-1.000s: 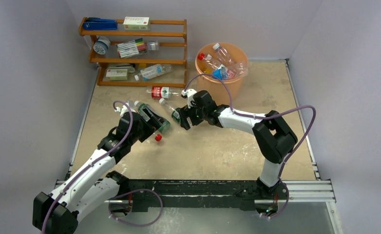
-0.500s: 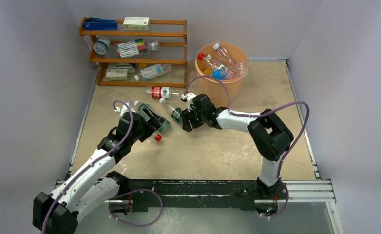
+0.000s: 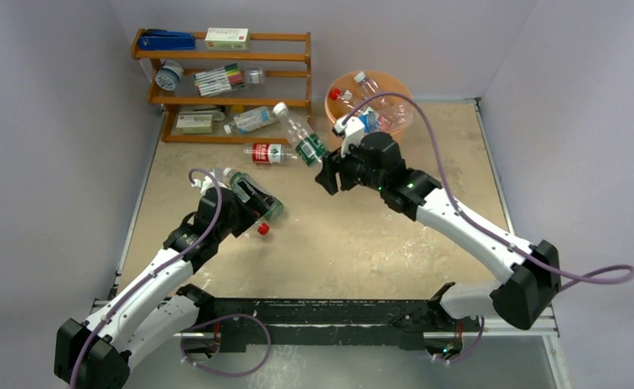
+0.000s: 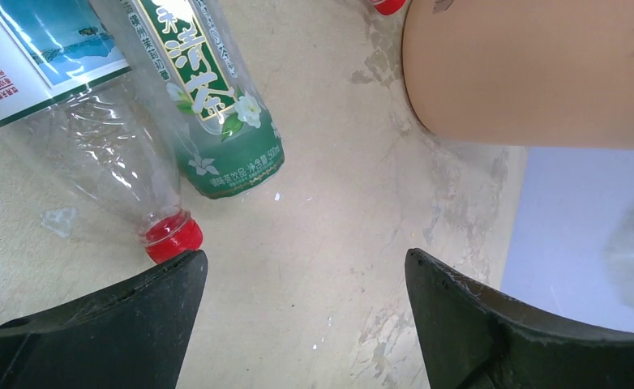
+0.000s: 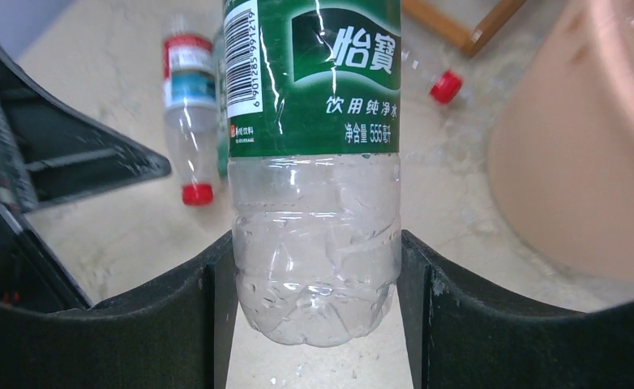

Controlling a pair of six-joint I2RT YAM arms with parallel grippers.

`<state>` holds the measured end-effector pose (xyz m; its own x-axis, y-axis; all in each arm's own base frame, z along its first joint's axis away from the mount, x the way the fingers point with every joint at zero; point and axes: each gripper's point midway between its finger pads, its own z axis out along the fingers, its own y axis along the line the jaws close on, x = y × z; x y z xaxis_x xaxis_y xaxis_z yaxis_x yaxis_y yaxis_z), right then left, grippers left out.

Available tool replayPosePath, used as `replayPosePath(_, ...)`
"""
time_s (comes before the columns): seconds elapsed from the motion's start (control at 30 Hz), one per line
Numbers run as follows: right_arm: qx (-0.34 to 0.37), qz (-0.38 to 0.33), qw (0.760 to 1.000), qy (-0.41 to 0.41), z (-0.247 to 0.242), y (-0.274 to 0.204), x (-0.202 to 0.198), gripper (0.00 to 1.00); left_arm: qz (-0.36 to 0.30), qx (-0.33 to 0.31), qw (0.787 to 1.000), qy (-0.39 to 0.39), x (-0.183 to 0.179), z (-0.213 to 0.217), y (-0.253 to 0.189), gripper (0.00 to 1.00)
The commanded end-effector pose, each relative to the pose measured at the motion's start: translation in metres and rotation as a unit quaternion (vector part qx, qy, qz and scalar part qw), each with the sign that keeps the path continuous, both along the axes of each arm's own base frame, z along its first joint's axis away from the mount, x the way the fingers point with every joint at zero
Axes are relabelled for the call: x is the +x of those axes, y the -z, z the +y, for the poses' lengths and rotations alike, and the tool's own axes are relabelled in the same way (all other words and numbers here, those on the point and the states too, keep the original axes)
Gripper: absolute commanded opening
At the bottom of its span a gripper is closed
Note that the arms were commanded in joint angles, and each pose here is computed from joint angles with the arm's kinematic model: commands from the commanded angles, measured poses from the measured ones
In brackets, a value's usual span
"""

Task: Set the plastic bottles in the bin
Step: Pick up the plastic bottle at the center of the board, then place the plastic bottle in the trash bin.

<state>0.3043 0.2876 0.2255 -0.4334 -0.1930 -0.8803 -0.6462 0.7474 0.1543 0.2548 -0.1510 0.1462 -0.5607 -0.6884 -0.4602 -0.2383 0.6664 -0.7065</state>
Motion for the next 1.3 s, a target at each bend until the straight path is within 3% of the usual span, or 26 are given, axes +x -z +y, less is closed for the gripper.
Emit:
replayPosePath(0.0,0.011,-0.036,0.998,0.057,-0.034,-0.064,0.009,0.59,-0.027,-0.024,0.999,-0.001,0.005,-0.005,-0.014,0.92)
replayPosePath(0.33,-0.018,-0.049,0.984,0.17,-0.103,-0.095,0.055,0.59,-0.028,-0.027,0.999,-0.002,0.002,-0.004,-0.014,0.92)
replayPosePath(0.73,-0.015,-0.033,0.978,0.206,-0.112,-0.113,0.093,0.62,-0.027,-0.023,0.999,-0.004,0.001,-0.002,-0.013,0.92)
replayPosePath(1.13,-0.022,-0.077,0.961,0.266,-0.161,-0.174,0.128,0.63,-0.024,-0.024,0.999,0.001,0.002,-0.004,-0.008,0.92)
replayPosePath(1.27,-0.031,-0.071,0.961,0.264,-0.161,-0.169,0.14,0.63,-0.026,-0.024,0.999,0.001,0.003,-0.005,-0.01,0.92)
